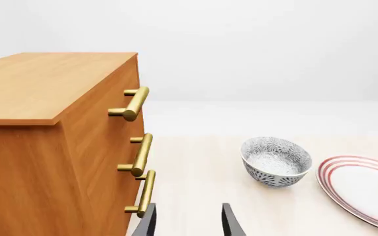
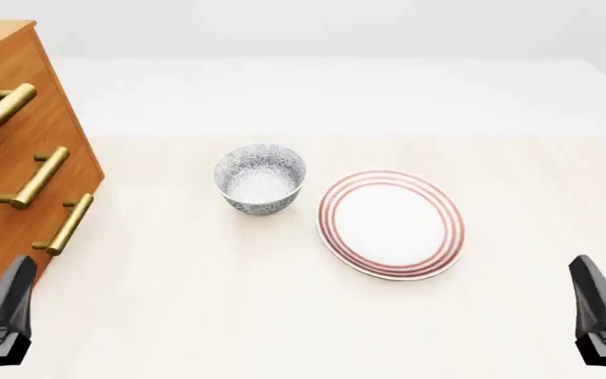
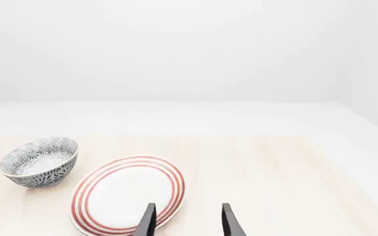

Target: Open the top drawer of the cabinet.

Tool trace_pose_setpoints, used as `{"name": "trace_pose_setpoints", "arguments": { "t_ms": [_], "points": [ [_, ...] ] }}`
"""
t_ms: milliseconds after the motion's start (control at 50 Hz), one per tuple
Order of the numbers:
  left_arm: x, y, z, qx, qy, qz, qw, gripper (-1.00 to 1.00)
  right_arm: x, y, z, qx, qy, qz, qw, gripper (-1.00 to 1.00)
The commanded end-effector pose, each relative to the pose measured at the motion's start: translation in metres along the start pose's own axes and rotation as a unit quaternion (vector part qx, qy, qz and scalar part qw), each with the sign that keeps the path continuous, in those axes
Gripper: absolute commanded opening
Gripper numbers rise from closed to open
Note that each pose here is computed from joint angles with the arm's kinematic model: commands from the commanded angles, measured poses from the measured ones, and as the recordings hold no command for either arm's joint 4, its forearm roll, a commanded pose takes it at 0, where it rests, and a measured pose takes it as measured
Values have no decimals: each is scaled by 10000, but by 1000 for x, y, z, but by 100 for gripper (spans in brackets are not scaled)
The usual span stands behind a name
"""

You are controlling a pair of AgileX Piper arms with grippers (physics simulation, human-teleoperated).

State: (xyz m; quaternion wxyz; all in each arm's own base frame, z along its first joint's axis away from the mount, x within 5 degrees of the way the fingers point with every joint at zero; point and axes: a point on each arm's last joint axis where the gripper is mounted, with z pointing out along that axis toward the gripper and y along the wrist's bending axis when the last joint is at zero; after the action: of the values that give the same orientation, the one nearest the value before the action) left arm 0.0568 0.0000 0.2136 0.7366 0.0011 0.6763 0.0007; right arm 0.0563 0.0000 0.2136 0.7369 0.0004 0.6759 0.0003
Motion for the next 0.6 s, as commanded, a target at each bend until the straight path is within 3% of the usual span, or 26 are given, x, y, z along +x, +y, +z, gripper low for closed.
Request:
{"name": "trace_pose_setpoints", "arguments": {
  "t_ms": [20, 400, 600],
  "points": [
    [-1, 0, 3, 7, 47, 53, 10000, 100, 0, 0, 0, 2, 11, 17, 10000, 100],
    [-4, -1, 3, 66, 78, 115, 9999, 100, 0, 0, 0, 3, 10, 16, 10000, 100],
    [-17, -4, 5, 337, 108, 271, 9990, 100, 0, 0, 0, 3, 10, 17, 10000, 100]
  ]
}}
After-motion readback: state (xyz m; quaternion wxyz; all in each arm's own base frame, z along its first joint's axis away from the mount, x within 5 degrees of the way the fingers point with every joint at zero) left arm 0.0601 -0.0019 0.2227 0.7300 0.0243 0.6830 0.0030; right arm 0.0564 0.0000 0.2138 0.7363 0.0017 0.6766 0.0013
